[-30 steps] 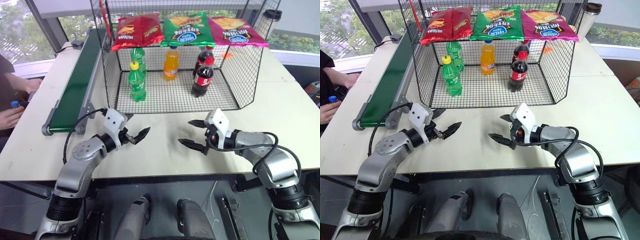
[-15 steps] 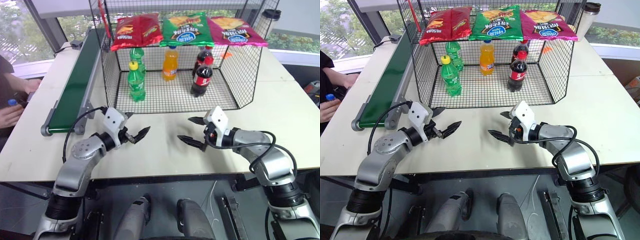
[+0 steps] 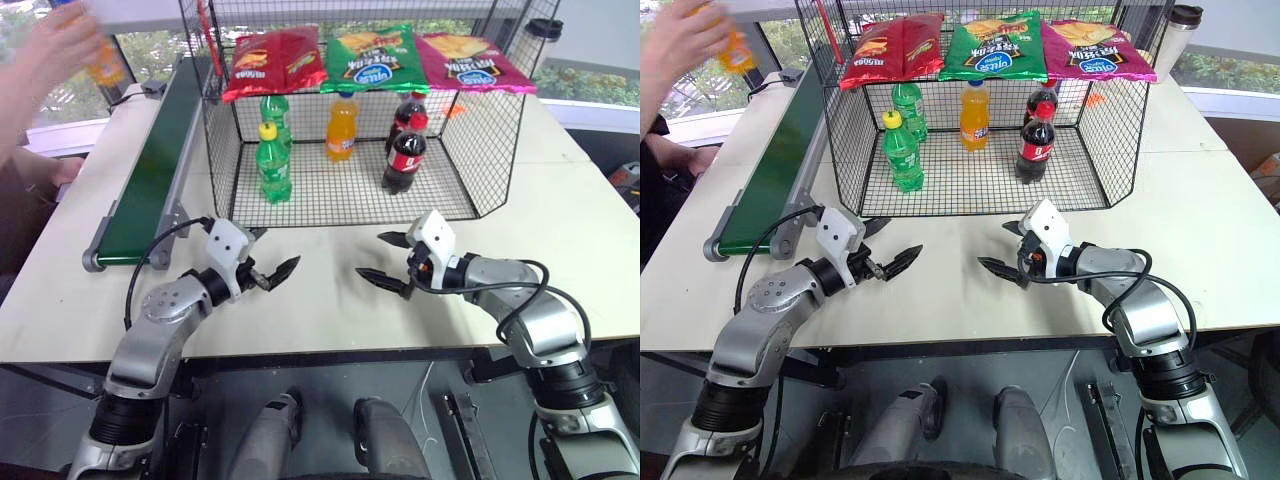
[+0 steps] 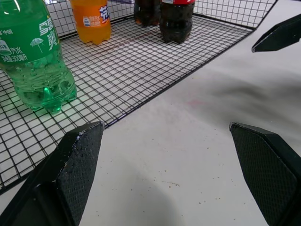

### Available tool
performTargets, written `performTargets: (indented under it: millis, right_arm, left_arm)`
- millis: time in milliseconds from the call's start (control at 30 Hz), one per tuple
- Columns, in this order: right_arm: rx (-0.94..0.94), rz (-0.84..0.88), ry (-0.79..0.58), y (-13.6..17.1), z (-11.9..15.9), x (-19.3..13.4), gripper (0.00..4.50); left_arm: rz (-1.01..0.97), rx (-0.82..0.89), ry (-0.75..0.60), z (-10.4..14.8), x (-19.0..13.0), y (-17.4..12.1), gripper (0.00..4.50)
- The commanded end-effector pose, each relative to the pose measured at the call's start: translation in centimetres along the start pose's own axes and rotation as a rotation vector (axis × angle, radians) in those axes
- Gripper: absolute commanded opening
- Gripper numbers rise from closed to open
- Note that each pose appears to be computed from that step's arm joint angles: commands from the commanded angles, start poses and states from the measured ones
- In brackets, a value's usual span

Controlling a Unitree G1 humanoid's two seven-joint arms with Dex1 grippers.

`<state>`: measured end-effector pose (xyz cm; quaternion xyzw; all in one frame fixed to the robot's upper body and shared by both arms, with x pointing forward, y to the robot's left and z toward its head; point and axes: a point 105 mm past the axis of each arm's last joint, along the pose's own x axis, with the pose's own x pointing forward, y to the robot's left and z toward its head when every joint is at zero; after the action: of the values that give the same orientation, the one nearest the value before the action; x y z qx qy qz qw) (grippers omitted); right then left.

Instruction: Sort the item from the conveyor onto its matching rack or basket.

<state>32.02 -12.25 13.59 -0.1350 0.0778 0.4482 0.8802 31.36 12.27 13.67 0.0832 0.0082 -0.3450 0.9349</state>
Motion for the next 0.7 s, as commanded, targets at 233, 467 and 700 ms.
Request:
performTargets:
  millis: [233, 467, 700]
  right_arm:
    - [-0.030, 0.020, -0.037, 0.6, 1.2, 0.2, 4.41]
    - [-0.043, 0.036, -0.051, 0.4, 2.1, 0.0, 4.41]
    - [-0.059, 0.073, -0.072, 0.7, 3.0, 0.0, 4.41]
  left_arm:
    - [0.003, 0.032, -0.050, 1.1, 0.2, -0.2, 4.50]
    - [0.010, 0.038, -0.063, 1.5, -0.1, 0.0, 4.50]
    - [0.021, 0.076, -0.088, 3.3, -1.0, 0.8, 4.50]
